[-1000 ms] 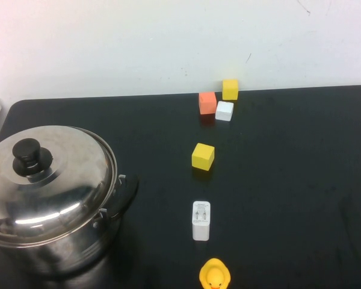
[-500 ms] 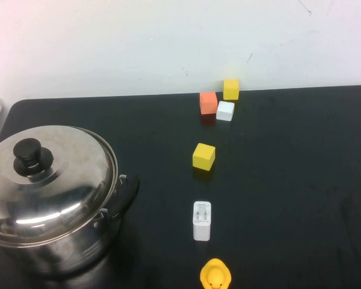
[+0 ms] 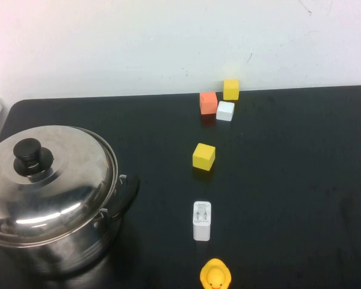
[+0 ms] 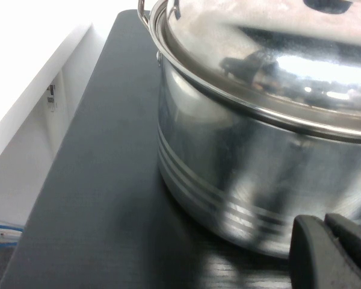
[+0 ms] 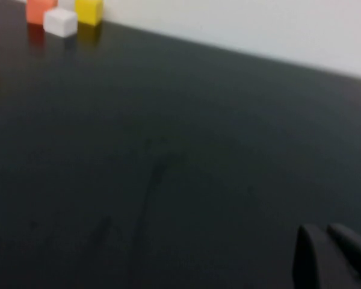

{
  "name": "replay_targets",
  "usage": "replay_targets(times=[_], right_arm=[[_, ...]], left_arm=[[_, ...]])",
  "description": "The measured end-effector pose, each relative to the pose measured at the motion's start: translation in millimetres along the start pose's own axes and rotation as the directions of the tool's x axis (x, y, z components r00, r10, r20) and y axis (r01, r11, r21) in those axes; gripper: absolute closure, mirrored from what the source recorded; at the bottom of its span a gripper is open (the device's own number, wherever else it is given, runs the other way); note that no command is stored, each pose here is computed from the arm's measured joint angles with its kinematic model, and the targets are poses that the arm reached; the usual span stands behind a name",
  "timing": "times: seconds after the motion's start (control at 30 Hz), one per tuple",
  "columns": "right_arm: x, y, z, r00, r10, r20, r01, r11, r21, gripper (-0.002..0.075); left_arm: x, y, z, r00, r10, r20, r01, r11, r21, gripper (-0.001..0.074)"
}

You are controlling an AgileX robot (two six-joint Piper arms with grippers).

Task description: Cover the pot

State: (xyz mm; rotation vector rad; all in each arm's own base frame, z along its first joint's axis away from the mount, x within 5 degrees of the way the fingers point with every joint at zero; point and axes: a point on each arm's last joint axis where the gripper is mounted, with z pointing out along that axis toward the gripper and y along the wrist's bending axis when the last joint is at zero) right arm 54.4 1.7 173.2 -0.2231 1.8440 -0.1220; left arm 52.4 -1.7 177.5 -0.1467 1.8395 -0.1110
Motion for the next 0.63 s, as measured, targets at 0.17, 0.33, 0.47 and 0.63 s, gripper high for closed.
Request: replay_targets(times=[0.17,0.33,0.47,0.63], right_arm=[[2.0,-2.1,-1.0,0.992,0.127,-0.009,-0.126,0.992,0.026,0.0714],[3.2,-2.8,-1.6,0.983,0.181,-0.027,-0.180,0.983,0.036,0.0714],[3.6,-2.8,-1.7,0.983,0.180,-0.032,-0.179,0.983,0.037,0.0714],[3.8,-2.8,-1.7,0.983,0.181,-0.034,-0.180,0.983,0.037,0.0714]], left_arm=[[0.0,0.0,0.0,1.000,0.000,0.000,0.000,1.000,0.000,0.0737],[0.0,0.0,0.0,1.000,0.000,0.000,0.000,1.000,0.000,0.0737],[0.0,0.0,0.0,1.000,0.000,0.000,0.000,1.000,0.000,0.0737],[0.0,0.0,0.0,1.000,0.000,0.000,0.000,1.000,0.000,0.0737]])
